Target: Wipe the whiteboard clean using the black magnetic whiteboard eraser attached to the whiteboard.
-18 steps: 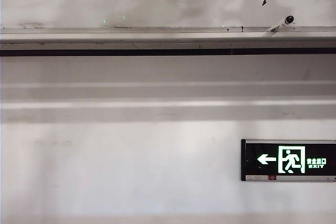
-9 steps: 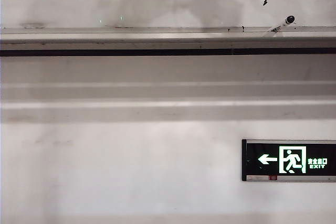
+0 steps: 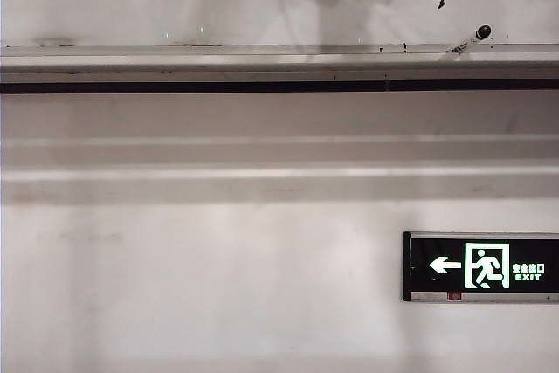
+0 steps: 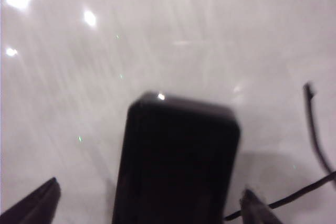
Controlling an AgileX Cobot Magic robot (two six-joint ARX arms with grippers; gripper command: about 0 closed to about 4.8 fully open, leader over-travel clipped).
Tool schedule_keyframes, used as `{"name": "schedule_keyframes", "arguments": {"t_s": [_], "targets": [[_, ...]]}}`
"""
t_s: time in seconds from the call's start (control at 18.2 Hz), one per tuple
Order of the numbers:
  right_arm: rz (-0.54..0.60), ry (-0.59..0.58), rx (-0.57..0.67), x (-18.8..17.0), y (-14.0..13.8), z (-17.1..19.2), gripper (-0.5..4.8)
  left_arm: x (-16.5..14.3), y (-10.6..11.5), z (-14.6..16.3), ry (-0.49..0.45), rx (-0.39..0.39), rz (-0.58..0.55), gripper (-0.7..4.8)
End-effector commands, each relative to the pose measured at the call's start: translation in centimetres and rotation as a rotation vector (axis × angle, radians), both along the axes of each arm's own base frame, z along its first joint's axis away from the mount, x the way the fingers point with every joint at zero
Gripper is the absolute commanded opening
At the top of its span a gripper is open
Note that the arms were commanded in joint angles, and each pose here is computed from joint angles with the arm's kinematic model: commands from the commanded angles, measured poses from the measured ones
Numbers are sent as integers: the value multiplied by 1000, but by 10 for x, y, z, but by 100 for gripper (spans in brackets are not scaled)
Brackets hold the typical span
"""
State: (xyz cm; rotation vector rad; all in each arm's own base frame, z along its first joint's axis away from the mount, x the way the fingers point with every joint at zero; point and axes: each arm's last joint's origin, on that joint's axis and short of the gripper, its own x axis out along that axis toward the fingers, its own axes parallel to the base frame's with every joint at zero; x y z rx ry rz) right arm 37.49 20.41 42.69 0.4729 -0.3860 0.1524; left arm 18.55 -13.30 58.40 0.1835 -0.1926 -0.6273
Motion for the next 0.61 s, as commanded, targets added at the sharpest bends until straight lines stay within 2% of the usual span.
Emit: {"name": "schedule_keyframes", "arguments": {"t_s": [0.06, 0.17, 0.28, 0.39, 0.55, 0.61], "targets": [[-28, 5, 14, 5, 2, -1, 479, -2, 1, 2, -11, -7, -6, -6], [-31, 23, 4, 11, 5, -11, 479, -2, 1, 2, -11, -7, -6, -6], [-30, 39, -6, 17, 8, -18, 400, -2, 1, 2, -11, -7, -6, -6], [-32, 52, -18, 20, 10, -25, 262, -2, 1, 2, -10, -7, -6, -6], [-36, 57, -34, 25, 9, -29, 154, -2, 1, 2, -10, -7, -6, -6], [-40, 60, -36, 26, 7, -29, 137, -2, 1, 2, -10, -7, -6, -6]]}}
